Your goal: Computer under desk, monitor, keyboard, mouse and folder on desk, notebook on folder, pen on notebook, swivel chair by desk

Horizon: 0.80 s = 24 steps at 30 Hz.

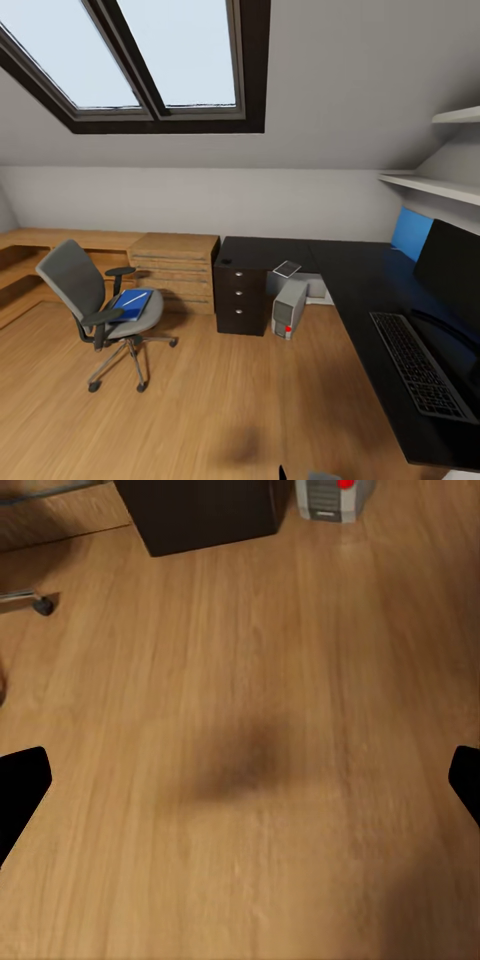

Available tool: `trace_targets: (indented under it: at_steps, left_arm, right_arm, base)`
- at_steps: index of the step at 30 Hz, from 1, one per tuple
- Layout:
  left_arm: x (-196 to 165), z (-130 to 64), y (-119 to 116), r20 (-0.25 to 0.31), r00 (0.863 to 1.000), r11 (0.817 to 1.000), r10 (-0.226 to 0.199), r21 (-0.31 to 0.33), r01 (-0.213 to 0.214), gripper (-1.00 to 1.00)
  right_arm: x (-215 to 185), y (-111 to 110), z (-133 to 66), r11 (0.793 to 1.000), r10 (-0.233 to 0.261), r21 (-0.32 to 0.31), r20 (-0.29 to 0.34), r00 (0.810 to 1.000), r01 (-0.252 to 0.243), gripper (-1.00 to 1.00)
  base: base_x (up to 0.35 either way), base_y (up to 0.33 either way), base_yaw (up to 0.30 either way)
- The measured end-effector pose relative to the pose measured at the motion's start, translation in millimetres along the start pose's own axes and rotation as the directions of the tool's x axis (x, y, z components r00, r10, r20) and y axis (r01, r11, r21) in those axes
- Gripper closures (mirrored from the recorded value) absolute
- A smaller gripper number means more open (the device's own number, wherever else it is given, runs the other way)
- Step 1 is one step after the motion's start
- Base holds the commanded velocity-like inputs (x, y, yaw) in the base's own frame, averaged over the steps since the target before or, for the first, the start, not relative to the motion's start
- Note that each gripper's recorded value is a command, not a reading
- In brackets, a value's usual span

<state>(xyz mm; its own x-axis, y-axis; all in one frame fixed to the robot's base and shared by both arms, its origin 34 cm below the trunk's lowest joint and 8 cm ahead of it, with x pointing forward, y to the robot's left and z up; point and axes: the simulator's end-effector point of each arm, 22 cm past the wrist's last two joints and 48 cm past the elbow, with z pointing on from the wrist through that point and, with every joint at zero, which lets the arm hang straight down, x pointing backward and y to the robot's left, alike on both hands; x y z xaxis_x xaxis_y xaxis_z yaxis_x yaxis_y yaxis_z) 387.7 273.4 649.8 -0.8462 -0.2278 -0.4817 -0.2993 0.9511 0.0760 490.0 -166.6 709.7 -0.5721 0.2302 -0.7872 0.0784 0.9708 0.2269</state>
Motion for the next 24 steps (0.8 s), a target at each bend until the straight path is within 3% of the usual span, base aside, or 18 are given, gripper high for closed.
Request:
trace_targets:
  at_steps: [24]
  left_arm:
    - [3.3,0.8,4.3,-0.006,1.000,1.000,0.002,-0.008,-0.002,-1.00]
  right_arm:
    - [8.5,-2.0,-3.7,1.000,-0.008,0.002,-0.013,1.000,0.008,-1.00]
  base:
    - [0.322,0.000,0.000]
